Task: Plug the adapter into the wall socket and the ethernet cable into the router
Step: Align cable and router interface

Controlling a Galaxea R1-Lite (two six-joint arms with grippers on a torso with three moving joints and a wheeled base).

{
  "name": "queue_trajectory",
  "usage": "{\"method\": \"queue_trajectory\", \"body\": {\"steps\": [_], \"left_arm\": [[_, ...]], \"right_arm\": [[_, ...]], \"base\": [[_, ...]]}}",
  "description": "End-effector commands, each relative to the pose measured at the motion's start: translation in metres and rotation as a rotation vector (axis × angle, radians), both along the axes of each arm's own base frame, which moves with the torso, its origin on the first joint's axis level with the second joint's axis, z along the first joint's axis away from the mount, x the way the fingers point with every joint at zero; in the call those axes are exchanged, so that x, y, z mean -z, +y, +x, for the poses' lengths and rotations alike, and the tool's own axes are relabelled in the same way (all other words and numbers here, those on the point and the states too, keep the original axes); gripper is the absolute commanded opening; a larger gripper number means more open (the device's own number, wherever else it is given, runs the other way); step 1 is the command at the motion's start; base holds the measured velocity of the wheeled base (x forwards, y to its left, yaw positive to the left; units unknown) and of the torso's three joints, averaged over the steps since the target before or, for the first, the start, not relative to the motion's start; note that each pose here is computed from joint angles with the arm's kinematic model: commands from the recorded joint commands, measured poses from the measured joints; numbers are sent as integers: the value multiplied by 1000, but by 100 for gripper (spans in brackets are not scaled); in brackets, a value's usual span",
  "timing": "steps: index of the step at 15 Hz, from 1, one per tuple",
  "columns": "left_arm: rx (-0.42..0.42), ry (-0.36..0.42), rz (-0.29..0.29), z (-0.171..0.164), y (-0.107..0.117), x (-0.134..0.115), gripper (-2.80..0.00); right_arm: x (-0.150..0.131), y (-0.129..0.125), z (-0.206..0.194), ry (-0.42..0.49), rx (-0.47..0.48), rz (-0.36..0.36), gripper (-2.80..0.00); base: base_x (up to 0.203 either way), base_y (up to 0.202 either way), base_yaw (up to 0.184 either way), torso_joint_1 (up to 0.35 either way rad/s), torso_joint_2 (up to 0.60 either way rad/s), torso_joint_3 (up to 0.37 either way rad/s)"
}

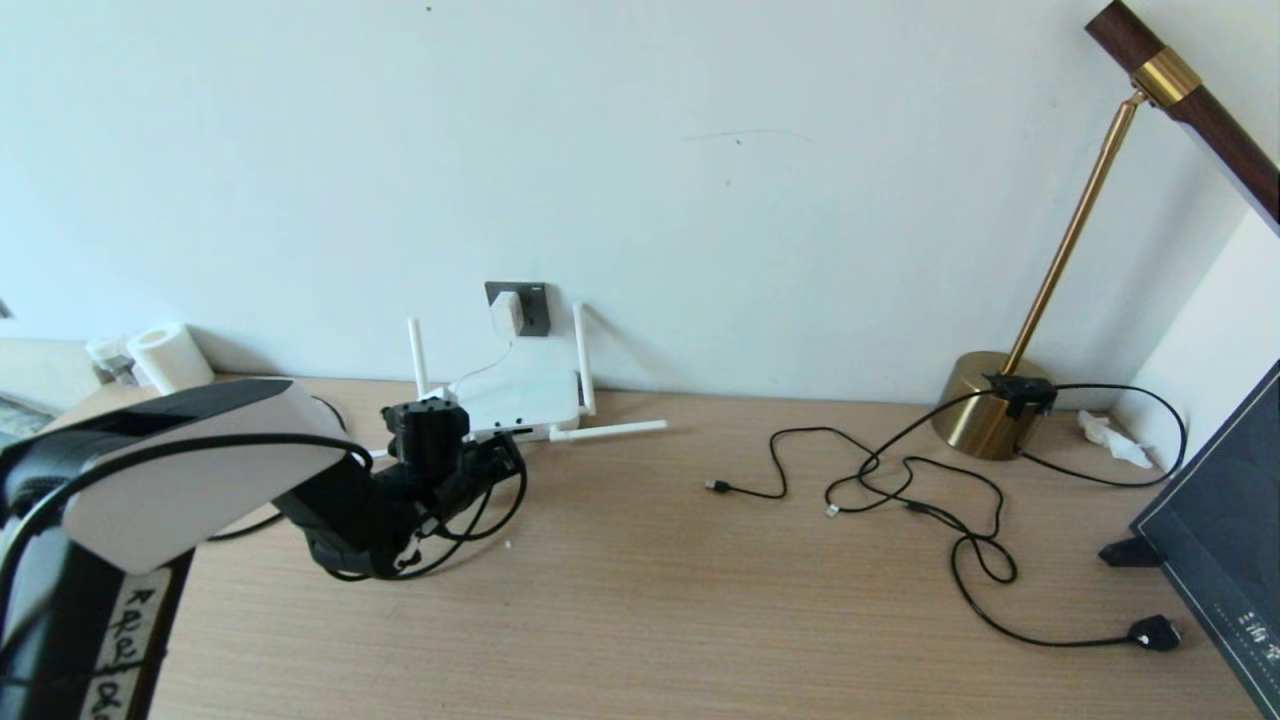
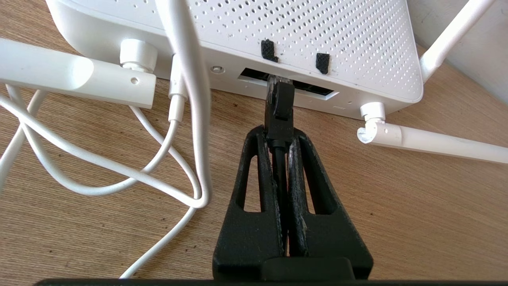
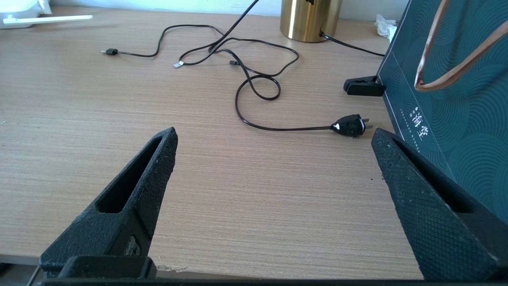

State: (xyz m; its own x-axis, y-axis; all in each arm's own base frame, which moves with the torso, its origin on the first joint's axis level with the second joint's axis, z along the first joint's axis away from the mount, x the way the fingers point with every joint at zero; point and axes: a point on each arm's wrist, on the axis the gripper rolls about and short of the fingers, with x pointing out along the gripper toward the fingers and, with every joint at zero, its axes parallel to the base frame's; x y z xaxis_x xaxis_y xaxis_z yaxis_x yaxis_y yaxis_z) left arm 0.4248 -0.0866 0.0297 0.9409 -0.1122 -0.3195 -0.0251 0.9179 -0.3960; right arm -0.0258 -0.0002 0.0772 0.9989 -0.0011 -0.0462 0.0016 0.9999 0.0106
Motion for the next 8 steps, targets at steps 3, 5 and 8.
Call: {"method": "queue_trajectory", "body": {"steps": [3,5,8], "left_arm": [[3,-5,-6,2,1,0,-280],[1,-7,-6,2,1,-1,-280],[1,-5,-6,2,1,-2,-280]], "right_arm": [[0,0,0,0,0,0,0],[0,0,0,0,0,1,0],[0,0,0,0,-1,0,0]], "base": [[0,0,0,0,0,0],[0,0,0,0,0,0],[0,0,0,0,0,0]]}}
